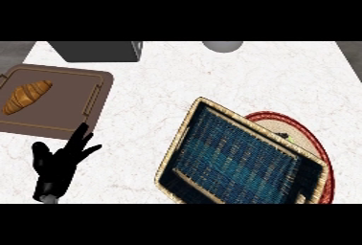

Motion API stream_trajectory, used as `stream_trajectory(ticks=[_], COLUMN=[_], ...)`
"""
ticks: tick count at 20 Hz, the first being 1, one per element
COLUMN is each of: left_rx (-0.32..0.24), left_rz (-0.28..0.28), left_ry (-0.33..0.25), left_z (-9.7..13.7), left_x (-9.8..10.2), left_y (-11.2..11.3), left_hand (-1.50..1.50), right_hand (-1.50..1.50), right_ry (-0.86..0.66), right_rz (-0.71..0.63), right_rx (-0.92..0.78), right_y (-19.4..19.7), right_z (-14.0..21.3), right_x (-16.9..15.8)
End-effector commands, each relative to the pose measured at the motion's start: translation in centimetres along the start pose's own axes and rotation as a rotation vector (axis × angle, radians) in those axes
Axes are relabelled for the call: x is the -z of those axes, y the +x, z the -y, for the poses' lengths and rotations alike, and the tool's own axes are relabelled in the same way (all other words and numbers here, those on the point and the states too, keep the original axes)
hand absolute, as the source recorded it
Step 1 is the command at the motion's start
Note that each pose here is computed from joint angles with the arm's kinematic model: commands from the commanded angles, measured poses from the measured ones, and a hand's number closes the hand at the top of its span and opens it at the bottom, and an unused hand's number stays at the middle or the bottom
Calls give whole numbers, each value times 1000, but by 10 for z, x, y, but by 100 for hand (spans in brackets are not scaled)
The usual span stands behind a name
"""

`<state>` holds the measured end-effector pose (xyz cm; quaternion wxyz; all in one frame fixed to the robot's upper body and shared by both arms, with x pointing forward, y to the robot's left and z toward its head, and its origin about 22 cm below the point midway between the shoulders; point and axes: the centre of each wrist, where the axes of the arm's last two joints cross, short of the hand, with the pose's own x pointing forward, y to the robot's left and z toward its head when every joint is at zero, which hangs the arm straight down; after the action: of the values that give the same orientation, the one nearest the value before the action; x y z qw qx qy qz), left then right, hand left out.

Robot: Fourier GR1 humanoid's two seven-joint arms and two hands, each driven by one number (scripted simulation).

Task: Pick the tomato from the placemat and place it in the basket

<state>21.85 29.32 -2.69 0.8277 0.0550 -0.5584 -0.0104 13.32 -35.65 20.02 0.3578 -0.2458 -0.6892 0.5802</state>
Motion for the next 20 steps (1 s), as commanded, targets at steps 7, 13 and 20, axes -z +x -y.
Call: stream_trajectory(ticks=[7, 13, 20], left_rx=[25, 27, 27], left_rz=[-165, -170, -173], left_ry=[-5, 8, 16], left_z=[14, 18, 12], left_x=[-15, -8, -8], left_y=[-45, -42, -32], left_hand=[0, 0, 0], right_hand=[-150, -150, -150], right_ry=[21, 49, 10], right_rz=[-54, -49, -29], right_rx=[-35, -40, -21], right_y=[9, -28, -18], right_z=[-52, -79, -93], right_x=[27, 45, 65])
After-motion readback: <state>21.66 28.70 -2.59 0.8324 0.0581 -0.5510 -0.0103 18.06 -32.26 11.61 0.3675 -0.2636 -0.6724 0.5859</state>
